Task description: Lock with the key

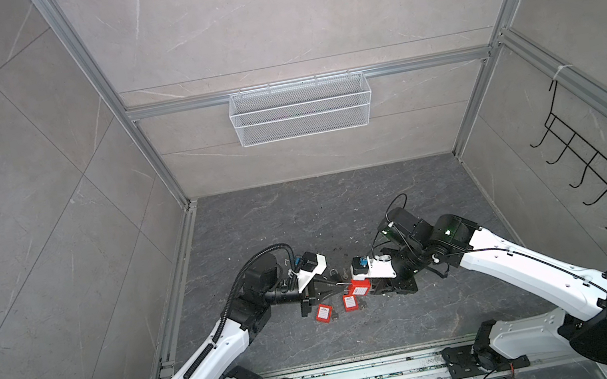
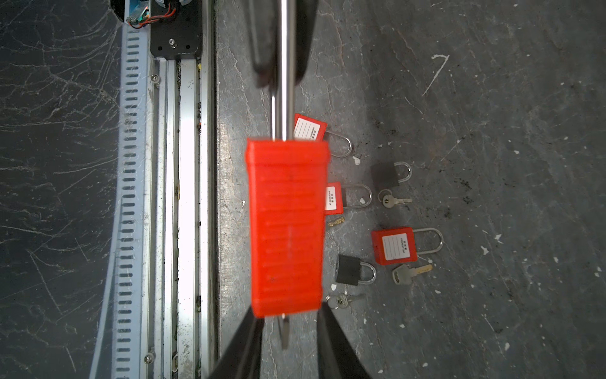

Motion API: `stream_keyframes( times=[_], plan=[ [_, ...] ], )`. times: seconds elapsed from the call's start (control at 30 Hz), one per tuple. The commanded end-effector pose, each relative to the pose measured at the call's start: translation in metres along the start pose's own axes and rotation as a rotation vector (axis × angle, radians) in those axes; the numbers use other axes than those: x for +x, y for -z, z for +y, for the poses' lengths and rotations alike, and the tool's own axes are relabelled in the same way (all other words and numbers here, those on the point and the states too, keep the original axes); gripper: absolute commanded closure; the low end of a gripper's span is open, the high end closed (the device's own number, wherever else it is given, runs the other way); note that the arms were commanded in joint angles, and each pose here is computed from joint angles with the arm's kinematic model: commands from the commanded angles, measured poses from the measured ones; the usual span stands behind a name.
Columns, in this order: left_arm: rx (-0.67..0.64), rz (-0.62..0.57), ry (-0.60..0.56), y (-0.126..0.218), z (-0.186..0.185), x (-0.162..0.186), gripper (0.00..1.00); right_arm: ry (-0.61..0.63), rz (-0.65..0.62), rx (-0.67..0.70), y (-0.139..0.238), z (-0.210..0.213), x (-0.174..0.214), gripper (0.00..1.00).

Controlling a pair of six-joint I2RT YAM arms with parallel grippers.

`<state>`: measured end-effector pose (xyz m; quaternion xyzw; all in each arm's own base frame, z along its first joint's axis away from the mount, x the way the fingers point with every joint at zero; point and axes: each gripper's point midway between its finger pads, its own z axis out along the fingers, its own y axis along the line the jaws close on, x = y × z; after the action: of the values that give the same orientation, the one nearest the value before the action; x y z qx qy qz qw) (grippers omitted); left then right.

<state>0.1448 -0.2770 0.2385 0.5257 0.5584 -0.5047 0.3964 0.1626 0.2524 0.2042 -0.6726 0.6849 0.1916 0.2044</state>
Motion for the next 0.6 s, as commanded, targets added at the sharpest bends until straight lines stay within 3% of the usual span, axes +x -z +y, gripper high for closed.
stream_keyframes(
  times=[0.0,0.57],
  plan=[
    [0.04,-0.037,-0.087,0.001,-0.008,-0.023,1.0,0.03,-0.037,-0.013,0.004,0.002,-0.012,0.76],
    [-0.022,0.018,-0.137,0.007,-0.007,-0.017,1.0,0.062,0.009,-0.038,-0.003,0.009,0.005,1.0]
  ],
)
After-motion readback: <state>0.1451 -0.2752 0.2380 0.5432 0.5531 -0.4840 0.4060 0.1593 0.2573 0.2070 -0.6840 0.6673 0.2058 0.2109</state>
